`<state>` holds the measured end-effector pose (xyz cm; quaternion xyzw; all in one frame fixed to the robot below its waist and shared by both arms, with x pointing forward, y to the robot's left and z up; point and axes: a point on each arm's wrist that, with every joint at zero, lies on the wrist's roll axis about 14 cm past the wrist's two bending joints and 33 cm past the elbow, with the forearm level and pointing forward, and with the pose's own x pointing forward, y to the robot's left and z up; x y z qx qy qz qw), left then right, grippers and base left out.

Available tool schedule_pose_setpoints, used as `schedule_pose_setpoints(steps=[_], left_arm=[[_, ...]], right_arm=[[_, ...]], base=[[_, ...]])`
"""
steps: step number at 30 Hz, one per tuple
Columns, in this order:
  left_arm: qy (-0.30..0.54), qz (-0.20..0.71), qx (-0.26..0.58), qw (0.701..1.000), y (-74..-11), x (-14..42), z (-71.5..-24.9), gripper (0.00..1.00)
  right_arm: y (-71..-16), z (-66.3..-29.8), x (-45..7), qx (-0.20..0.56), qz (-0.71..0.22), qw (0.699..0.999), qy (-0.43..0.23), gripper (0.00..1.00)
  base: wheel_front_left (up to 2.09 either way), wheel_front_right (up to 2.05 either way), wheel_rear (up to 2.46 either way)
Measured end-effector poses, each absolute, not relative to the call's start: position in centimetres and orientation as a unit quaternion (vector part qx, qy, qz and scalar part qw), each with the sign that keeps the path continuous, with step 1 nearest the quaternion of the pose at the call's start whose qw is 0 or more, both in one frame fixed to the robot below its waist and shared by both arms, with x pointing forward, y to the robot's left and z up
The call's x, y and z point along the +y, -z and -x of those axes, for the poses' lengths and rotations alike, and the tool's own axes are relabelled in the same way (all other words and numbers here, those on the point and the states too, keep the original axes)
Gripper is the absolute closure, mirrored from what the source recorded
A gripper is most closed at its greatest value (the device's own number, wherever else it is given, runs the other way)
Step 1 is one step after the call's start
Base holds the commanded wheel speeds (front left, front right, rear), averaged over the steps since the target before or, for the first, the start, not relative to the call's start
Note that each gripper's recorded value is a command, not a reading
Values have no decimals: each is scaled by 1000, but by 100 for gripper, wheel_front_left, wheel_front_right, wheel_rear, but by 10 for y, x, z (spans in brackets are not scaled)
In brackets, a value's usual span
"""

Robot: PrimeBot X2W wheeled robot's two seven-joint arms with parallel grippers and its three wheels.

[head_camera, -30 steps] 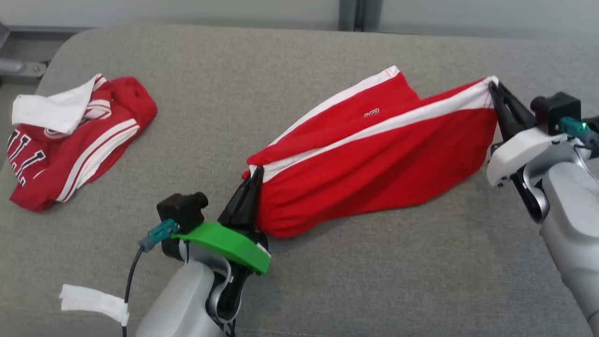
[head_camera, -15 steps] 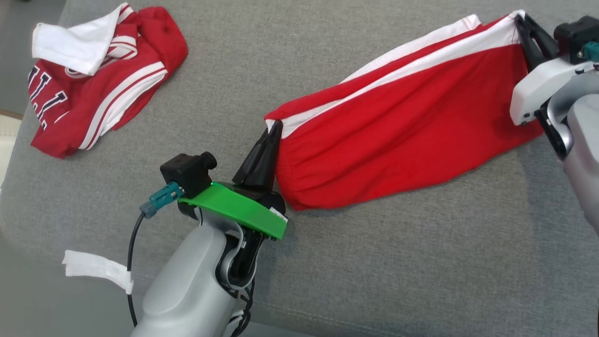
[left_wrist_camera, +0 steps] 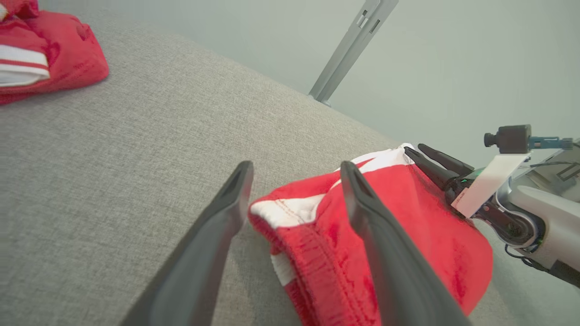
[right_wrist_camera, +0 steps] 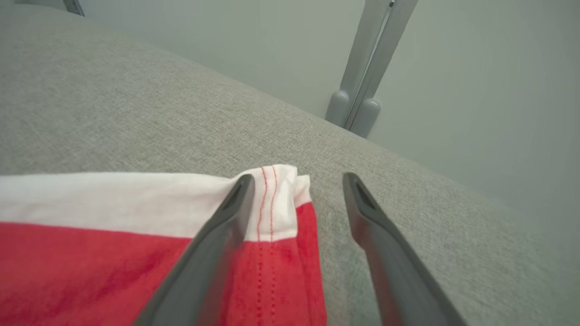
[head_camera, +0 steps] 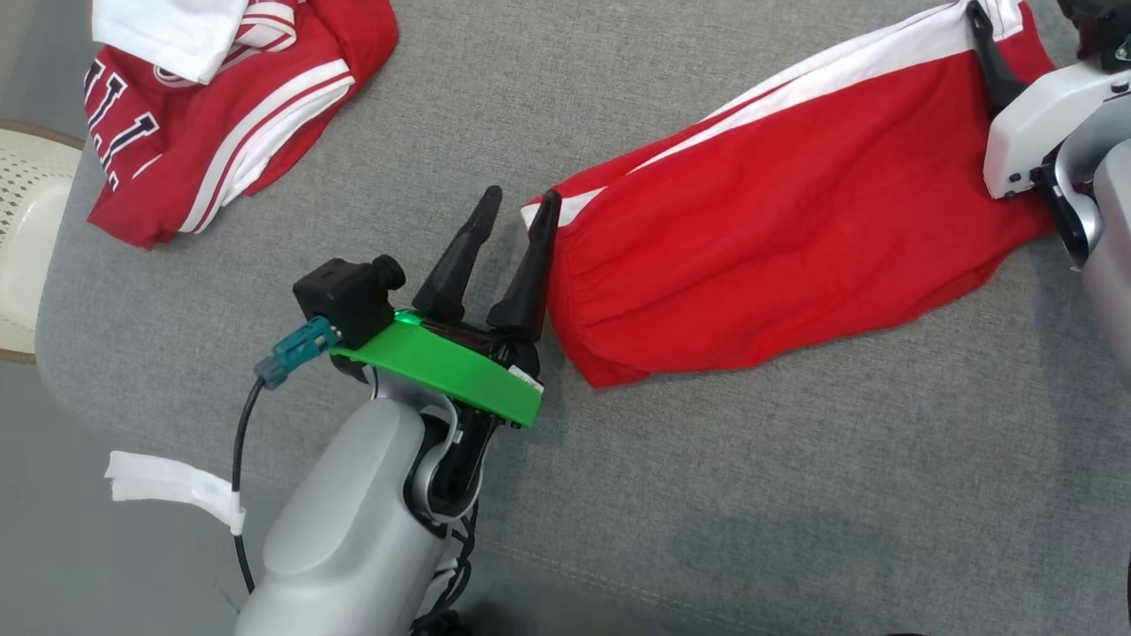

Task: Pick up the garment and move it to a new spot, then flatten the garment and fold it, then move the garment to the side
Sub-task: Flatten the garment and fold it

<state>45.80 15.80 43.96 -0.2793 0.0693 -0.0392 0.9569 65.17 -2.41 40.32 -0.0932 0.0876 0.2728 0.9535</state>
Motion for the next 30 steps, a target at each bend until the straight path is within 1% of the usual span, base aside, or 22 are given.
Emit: schedule_pose_setpoints(steps=[3,5,10,15,19,20,21,22,23,27,30], left_arm=[[31,270,61,960,-442,165,-459,0],[28,263,59,962,-443,167,-455,0],[20,258,59,964,-442,169,-446,0],[21,258,55,964,-445,168,-442,0],[22,254,54,966,-447,168,-439,0],[21,252,53,966,-447,169,-438,0],[20,252,51,966,-449,170,-437,0],[20,250,50,967,-450,171,-437,0],[20,248,49,967,-451,171,-435,0],[16,245,46,968,-453,173,-429,0],[13,244,45,969,-455,174,-424,0]], right_arm=[[-409,-651,-33,78,76,959,-261,0],[-408,-642,-37,80,67,960,-258,0],[-395,-614,-47,104,47,961,-253,0],[-387,-602,-64,129,35,963,-233,0],[-376,-593,-60,152,24,960,-232,0],[-373,-591,-59,159,22,960,-232,5],[-372,-590,-58,163,19,959,-231,30],[-371,-588,-57,168,15,958,-231,63],[-371,-586,-54,172,15,957,-233,100],[-372,-576,-48,181,6,954,-239,100],[-376,-572,-55,184,-3,956,-227,100]], base=[[0,0,0],[0,0,0],[0,0,0],[0,0,0],[0,0,0],[0,0,0],[0,0,0],[0,0,0],[0,0,0],[0,0,0],[0,0,0]])
